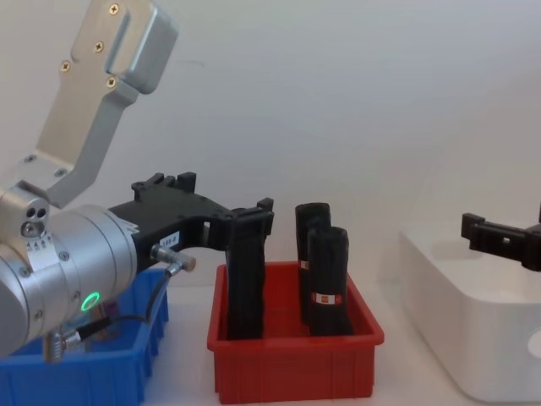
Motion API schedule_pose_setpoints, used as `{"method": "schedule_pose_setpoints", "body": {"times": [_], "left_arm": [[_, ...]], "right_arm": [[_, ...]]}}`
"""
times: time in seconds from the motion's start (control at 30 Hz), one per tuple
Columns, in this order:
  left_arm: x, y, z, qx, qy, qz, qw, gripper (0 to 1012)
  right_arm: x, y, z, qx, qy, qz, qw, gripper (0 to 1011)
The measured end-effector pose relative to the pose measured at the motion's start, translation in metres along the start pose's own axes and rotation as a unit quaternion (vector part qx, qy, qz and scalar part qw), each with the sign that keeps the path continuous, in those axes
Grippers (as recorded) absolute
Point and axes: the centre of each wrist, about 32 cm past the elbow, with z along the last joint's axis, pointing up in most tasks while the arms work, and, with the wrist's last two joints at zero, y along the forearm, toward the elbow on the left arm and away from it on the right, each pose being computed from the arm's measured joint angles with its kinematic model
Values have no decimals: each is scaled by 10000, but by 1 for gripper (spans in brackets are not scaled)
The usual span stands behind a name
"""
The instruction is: Pick the cotton swabs from the blue box and place them into the white box.
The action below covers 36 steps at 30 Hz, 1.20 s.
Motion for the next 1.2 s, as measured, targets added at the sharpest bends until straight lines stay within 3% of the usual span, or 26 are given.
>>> {"method": "schedule_pose_setpoints", "body": {"times": [1.2], "left_arm": [[0, 0, 0, 0, 0, 0, 10000, 1004]], "right_arm": [[0, 0, 0, 0, 0, 0, 10000, 1001]]}}
